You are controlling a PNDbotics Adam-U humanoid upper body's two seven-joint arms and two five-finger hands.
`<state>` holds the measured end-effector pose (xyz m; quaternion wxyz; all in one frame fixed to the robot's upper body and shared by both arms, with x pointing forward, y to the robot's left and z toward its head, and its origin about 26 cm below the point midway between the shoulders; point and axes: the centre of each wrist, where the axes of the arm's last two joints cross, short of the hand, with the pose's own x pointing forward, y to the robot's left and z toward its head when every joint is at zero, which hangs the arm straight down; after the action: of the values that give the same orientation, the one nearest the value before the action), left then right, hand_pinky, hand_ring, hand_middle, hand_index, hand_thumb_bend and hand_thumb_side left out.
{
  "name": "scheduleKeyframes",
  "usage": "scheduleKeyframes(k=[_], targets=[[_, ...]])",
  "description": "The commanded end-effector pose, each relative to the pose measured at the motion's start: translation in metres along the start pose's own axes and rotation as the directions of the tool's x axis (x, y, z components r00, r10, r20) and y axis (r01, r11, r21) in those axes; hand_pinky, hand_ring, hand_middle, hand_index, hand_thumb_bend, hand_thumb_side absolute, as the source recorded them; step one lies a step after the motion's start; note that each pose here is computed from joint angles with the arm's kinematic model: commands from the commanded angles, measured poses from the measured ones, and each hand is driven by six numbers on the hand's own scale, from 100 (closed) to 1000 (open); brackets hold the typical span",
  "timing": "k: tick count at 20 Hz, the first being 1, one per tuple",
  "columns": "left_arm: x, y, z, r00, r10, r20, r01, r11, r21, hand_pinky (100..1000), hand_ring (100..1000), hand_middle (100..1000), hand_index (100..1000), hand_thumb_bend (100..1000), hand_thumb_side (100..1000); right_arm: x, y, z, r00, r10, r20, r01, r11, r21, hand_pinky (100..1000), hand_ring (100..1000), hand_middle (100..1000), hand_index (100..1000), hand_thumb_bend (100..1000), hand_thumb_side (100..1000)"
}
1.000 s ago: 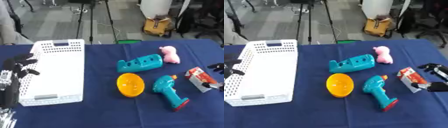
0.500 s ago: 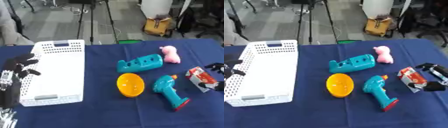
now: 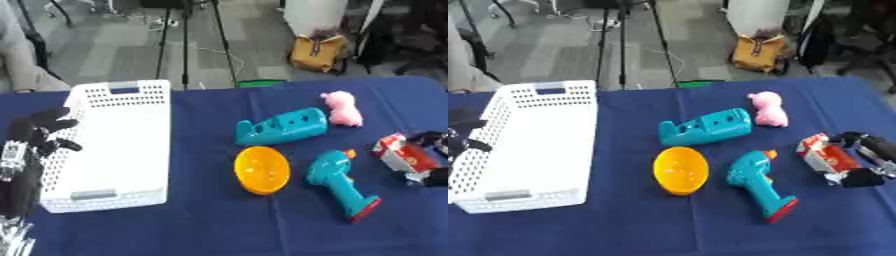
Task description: Pick up objects on the table and place them in the box.
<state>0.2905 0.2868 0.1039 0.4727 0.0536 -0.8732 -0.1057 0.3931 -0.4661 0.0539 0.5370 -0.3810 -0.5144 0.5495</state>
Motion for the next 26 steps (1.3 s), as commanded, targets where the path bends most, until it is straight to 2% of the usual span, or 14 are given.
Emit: scheduleKeyframes(k=[1,11,15,19,26], targets=[[0.005,0.003,-0.003,1.0,-0.01,0.02,0.01,1.0,-0.008,536,764,774,790,299,1000,-0.01,-0.007,0.004,0.999,0.023,-0.033,-0.024,1.0,-0.013,712,786,841,887,625,560],[0.005,0.003,-0.003,1.0,-0.008,0.021,0.009,1.0,-0.011,535,765,775,790,299,1000,-0.014,0.002,0.009,0.999,-0.011,-0.052,0.009,1.0,-0.029,672,752,836,889,614,552],[0.005,0.003,-0.003,1.0,-0.008,0.02,0.008,1.0,-0.01,535,765,775,790,300,1000,-0.013,-0.008,0.008,0.999,-0.033,-0.027,0.031,0.997,-0.07,670,748,837,892,617,555],[0.005,0.003,-0.002,1.0,-0.008,0.019,0.008,1.0,-0.011,534,766,775,791,301,1000,-0.01,-0.025,0.006,1.0,-0.017,0.001,0.017,0.991,-0.131,669,747,840,893,620,553],[0.005,0.003,-0.002,1.0,-0.008,0.02,0.009,1.0,-0.01,533,766,776,791,301,1000,-0.009,-0.03,0.006,1.0,-0.015,0.004,0.015,0.989,-0.149,658,741,841,894,617,547]])
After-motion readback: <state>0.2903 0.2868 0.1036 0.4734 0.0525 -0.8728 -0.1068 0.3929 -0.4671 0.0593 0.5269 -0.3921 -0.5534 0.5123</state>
